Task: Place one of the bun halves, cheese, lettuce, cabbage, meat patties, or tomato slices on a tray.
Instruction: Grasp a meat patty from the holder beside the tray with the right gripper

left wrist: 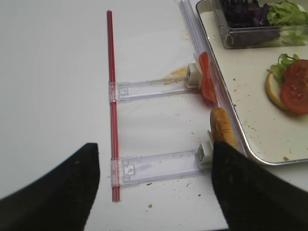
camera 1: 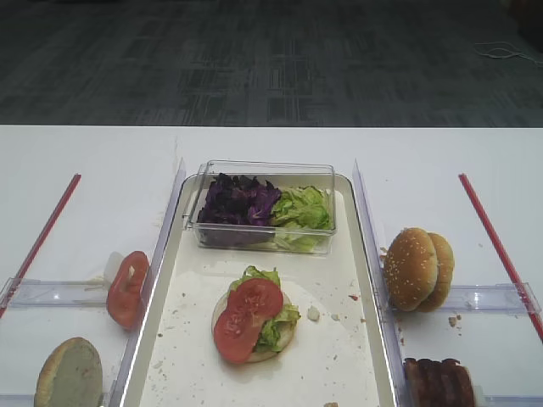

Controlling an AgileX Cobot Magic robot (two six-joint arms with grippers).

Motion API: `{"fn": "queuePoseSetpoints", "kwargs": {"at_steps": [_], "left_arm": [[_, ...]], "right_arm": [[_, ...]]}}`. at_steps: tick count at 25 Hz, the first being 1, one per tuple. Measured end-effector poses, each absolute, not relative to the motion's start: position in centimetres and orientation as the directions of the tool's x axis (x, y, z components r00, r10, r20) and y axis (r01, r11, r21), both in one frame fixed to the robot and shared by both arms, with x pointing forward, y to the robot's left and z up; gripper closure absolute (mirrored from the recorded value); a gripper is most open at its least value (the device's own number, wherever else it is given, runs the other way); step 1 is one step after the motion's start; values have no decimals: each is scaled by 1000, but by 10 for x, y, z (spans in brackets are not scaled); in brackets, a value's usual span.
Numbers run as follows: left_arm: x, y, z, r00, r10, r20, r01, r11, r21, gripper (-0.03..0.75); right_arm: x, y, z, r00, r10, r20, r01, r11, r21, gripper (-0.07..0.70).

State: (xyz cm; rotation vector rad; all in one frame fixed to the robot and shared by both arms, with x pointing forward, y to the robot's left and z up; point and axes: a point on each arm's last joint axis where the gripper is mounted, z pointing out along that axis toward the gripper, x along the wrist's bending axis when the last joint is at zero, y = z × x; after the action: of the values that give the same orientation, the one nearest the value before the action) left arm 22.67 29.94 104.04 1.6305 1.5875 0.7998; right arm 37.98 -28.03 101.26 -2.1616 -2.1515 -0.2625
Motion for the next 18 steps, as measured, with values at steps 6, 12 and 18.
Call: {"fn": "queuePoseSetpoints", "kwargs": {"at_steps": [6,12,18], "left_arm": [[227,299,1040,52,998,-47,556,11,831,225],[227,299,1040,52,998,-47,556,11,831,225],[227,299,1040,52,998,-47,556,11,831,225]], "right_arm": [[381,-264,1019,-92,980,176,993,77,87,-58],[385,-236,1031,-118,978,171,990,102,99,-58],[392,-201,1029,-165,972,165,986,158,55,-53]]}}
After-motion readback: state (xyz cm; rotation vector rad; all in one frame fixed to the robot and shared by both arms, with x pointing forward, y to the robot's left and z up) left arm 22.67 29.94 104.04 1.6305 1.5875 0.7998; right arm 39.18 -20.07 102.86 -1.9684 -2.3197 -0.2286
